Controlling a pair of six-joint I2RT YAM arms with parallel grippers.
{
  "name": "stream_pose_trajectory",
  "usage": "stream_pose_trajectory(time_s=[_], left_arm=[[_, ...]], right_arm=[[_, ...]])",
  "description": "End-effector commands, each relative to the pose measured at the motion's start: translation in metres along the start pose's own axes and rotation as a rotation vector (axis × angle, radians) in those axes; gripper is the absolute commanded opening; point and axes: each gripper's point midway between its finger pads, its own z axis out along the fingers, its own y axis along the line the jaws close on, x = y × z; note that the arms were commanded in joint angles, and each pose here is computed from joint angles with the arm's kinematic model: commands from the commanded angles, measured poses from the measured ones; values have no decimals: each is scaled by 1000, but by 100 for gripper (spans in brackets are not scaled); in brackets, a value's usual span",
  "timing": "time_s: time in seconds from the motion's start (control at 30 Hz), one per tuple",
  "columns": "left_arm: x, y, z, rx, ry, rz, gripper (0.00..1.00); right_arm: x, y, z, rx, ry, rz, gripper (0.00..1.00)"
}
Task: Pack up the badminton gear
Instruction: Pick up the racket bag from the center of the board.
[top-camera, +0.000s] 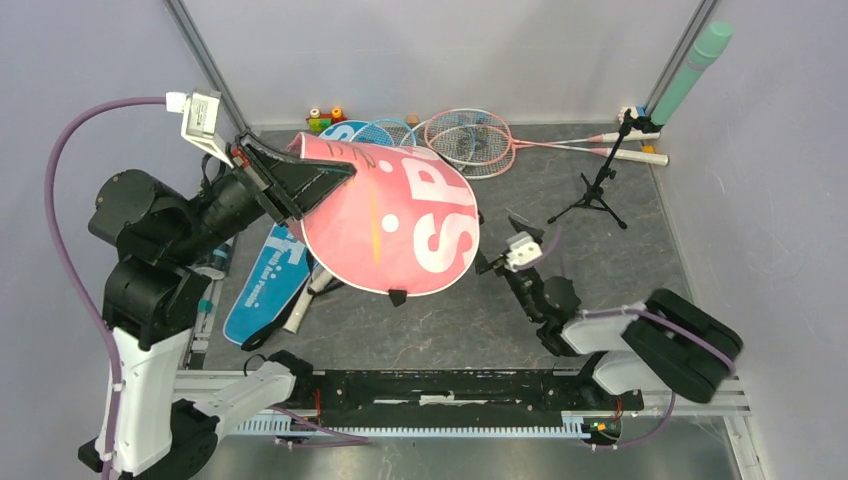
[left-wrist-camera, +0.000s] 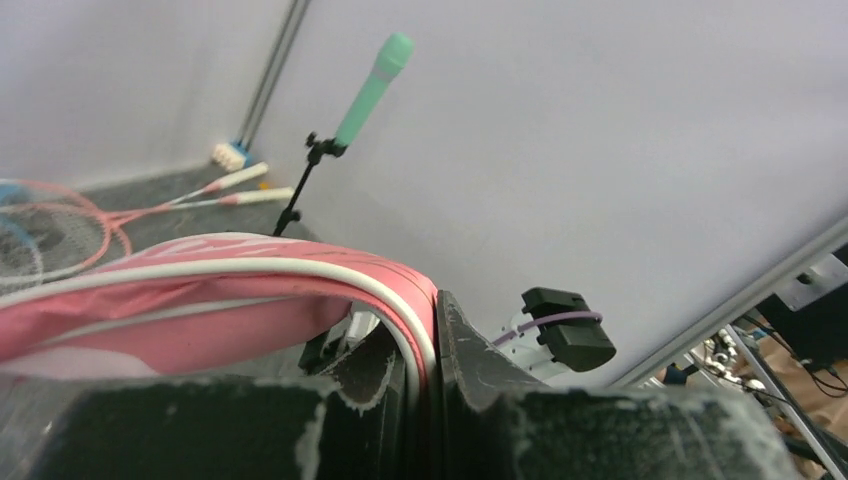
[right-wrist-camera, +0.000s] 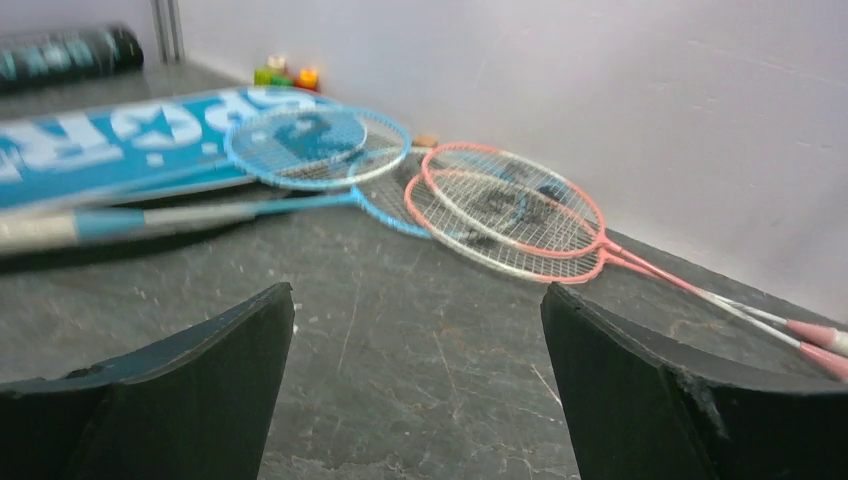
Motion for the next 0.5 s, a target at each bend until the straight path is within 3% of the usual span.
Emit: stream_pose_trajectory(time_s=[0.0, 0.13, 0.23, 0.47], left_arm=[[-39, -46, 17, 275, -137, 93, 2], [-22, -36, 42, 331, -56, 37, 2], [-17, -22, 53, 302, -70, 11, 2], [4, -21, 63, 336, 35, -45, 2]], right_arm=[[-16, -22, -29, 89, -42, 203, 98], [-9, -21, -64, 57, -55, 295, 98], [-12, 3, -61, -82, -42, 284, 98], [1, 19, -46, -115, 49, 339, 98]])
